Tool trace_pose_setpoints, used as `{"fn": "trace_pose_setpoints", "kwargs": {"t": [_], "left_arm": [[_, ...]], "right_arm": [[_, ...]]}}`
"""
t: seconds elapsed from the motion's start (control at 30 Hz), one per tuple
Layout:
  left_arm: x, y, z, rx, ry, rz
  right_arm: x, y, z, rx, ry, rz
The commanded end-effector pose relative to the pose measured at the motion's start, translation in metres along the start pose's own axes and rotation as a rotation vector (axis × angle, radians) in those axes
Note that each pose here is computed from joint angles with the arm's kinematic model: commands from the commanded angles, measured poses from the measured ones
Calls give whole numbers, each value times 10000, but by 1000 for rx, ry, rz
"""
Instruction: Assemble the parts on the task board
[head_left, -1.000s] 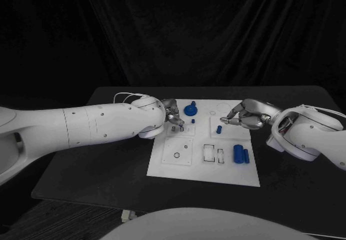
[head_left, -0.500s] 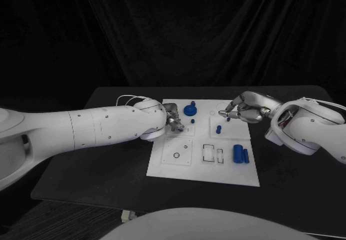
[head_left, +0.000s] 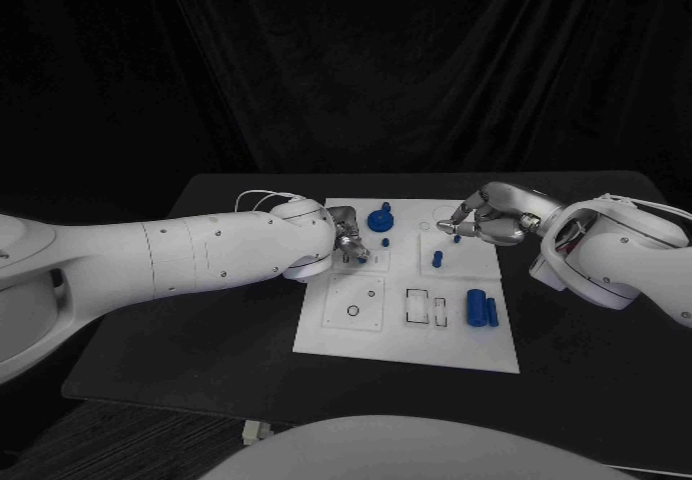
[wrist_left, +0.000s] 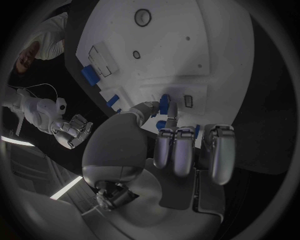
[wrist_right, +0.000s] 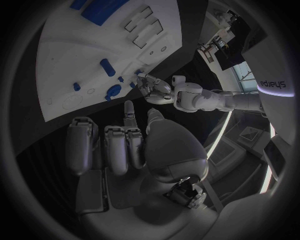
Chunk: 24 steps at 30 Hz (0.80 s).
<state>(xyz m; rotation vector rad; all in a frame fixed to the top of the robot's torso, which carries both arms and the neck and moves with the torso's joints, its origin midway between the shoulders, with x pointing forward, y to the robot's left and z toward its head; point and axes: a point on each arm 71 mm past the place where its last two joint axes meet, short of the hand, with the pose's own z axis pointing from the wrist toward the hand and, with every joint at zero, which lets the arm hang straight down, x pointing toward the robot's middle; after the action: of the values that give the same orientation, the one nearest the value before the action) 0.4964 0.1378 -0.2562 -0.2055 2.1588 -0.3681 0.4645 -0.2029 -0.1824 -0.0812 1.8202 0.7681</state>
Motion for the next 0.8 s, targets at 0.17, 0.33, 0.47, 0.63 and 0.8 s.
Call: {"fn": "trace_pose_setpoints", "kwargs": {"t": [0.17,0.33,0.47,0.63,0.8], "left_arm": [[18,-42,18,19,6,-5],[23,-53,28,20,10,-1],[28,-55,32,19,14,2],[23,-49,35,20,9,30],[13,-48,37,27,-9,75]], "right_arm": [[-12,-18,-9,16,3,-2],[-11,-23,-13,19,6,-2],[-12,-32,-20,24,8,-2],[-12,-41,-27,28,10,-2],[-9,-45,-29,32,14,-2]]}}
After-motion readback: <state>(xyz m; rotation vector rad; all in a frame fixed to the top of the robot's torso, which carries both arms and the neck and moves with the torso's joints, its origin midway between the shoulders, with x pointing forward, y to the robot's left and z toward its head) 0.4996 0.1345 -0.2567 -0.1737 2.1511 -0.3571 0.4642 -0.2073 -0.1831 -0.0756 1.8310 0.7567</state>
